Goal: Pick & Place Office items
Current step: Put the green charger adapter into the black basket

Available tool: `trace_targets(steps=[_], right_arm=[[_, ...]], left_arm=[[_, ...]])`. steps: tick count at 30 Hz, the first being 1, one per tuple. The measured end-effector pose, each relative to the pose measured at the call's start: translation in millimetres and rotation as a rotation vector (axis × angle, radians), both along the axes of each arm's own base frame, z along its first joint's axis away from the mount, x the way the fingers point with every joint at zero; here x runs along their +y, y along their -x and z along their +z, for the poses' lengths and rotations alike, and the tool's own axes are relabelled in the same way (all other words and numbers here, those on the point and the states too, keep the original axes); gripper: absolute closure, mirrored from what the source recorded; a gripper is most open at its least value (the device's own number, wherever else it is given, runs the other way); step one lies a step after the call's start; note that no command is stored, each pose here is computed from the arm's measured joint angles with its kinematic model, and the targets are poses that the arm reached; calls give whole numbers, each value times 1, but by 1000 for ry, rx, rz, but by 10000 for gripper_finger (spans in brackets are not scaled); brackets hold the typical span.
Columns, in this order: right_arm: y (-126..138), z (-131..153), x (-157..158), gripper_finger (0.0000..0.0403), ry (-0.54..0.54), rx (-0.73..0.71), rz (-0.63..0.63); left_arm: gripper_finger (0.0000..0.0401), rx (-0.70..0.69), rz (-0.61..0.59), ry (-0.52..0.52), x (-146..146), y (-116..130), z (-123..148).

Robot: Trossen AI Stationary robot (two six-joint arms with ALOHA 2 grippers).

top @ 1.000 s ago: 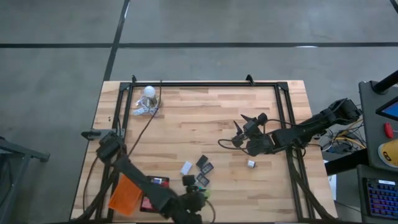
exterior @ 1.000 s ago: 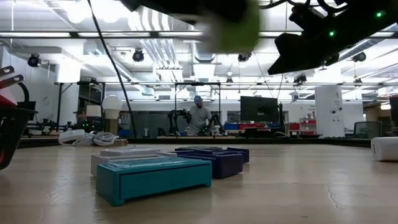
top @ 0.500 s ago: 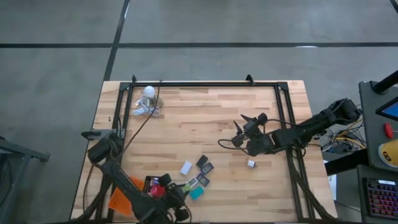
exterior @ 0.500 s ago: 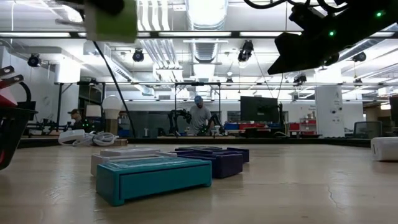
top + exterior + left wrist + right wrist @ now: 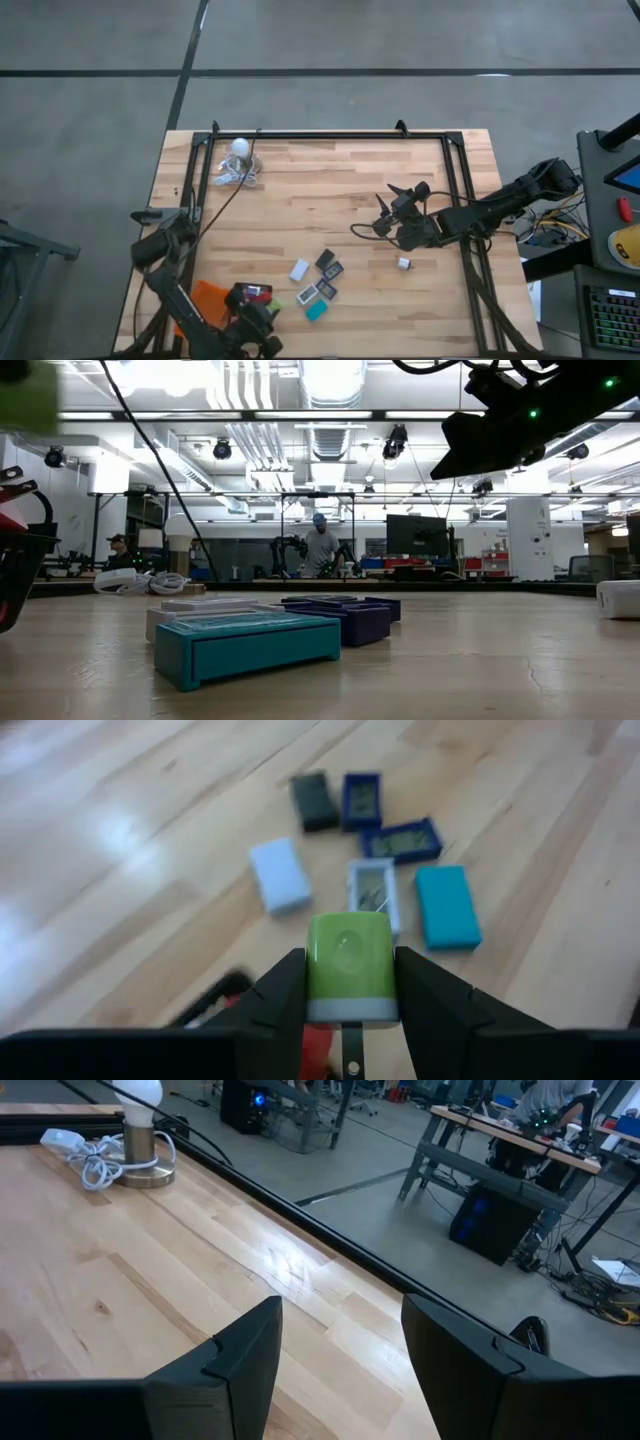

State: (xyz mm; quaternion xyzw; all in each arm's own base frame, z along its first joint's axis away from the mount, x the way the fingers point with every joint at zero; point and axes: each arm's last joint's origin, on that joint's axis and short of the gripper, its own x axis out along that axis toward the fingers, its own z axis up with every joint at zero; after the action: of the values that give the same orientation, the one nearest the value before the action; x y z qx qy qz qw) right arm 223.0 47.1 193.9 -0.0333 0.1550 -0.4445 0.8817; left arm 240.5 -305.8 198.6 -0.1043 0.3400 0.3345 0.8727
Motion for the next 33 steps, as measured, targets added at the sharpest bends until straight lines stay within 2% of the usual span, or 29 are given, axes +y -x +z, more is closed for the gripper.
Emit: trace_targets(steps=[8,15,27,33], right_arm=[[0,0,0,199,0,0,0],[0,0,0,199,0,0,0],[0,0,0,199,0,0,0],[0,0,0,199,0,0,0]], left_arm=[[272,54,137,27,1,24,0],[272,101,226,44,3,44,-17],[271,137,269,25,8,55,-30],[259,158,288,46,7,56,-32]])
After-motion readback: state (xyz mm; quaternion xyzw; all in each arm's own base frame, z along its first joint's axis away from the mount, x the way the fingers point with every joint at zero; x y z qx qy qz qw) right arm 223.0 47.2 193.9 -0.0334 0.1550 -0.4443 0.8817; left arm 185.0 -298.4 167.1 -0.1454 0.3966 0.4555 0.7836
